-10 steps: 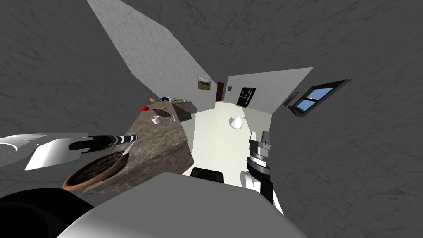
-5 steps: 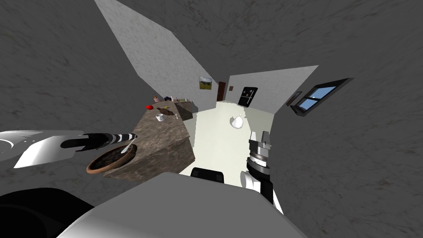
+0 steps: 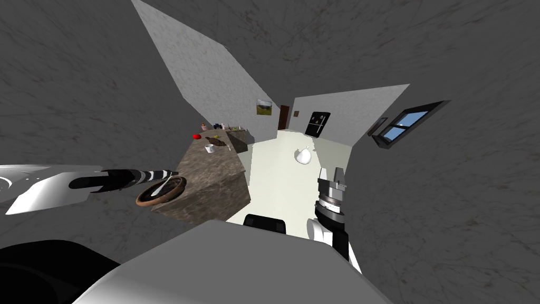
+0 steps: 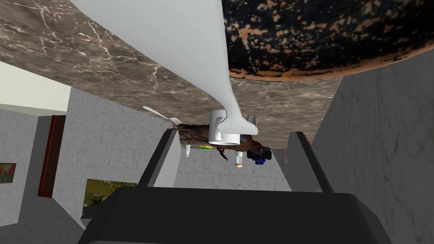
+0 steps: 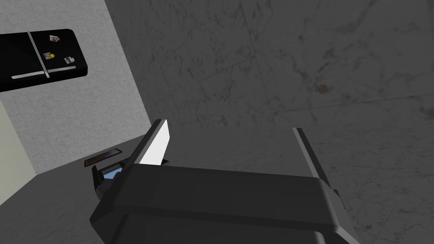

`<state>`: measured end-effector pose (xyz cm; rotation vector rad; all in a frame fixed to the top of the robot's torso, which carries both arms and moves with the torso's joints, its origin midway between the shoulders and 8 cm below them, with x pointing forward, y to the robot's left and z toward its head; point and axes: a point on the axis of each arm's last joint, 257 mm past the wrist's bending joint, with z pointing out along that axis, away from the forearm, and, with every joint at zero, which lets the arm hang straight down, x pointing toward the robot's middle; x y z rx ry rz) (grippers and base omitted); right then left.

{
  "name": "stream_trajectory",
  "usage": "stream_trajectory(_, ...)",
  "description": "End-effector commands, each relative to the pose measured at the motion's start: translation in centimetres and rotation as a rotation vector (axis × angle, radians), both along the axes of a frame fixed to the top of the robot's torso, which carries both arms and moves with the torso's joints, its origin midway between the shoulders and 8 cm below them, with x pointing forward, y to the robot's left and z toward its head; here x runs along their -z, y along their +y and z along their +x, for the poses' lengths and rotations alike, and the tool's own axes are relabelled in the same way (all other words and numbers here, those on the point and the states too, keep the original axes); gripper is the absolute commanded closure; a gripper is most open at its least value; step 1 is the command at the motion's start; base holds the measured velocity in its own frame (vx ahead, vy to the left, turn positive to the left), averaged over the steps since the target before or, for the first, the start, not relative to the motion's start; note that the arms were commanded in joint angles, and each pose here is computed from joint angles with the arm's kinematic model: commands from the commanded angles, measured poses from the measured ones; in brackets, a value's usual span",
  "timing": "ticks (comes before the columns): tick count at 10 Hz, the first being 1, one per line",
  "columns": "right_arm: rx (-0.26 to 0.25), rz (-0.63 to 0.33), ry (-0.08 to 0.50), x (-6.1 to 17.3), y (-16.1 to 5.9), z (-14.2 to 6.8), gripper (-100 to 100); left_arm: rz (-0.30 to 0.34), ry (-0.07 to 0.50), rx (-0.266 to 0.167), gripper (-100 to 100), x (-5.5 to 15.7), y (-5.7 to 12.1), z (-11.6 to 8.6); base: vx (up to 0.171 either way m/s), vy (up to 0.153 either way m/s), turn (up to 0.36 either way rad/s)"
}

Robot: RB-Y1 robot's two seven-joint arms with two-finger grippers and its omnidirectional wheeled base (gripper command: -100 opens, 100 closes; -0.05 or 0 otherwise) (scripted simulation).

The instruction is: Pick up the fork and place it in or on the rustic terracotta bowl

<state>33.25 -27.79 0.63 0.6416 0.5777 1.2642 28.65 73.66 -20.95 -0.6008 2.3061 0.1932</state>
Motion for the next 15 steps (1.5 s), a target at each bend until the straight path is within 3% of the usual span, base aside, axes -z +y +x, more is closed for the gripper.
stream_trajectory(1, 0.0, 0.0, 0.0, 0.0, 0.0, 0.0, 0, 0.0, 0.0, 0.0, -100, 0.0, 0.0, 0.0, -0.007, 0.001, 0.001)
stream_trajectory(4, 0.0, 0.0, 0.0, 0.0, 0.0, 0.0, 0, 0.0, 0.0, 0.0, -100, 0.0, 0.0, 0.0, 0.0, 0.0, 0.0)
stream_trajectory(5, 0.0, 0.0, 0.0, 0.0, 0.0, 0.0, 0, 0.0, 0.0, 0.0, 0, 0.0, 0.0, 0.0, 0.0, 0.0, 0.0)
stream_trajectory(6, 0.0, 0.0, 0.0, 0.0, 0.0, 0.0, 0, 0.002, -0.001, 0.011, -100, -1.3, -0.4, 1.1, -0.006, 0.003, 0.061)
stream_trajectory(10, 0.0, 0.0, 0.0, 0.0, 0.0, 0.0, 0, 0.014, 0.011, 0.036, -100, -2.4, -0.9, 2.0, -0.005, 0.003, 0.033)
stream_trajectory(12, 0.0, 0.0, 0.0, 0.0, 0.0, 0.0, 0, 0.004, 0.0, 0.022, -100, -2.5, -0.9, 2.1, 0.0, 0.0, 0.0)
stream_trajectory(15, 0.0, 0.0, 0.0, 0.0, 0.0, 0.0, 0, 0.006, 0.002, 0.039, -100, -4.3, -1.7, 3.6, -0.007, 0.004, 0.052)
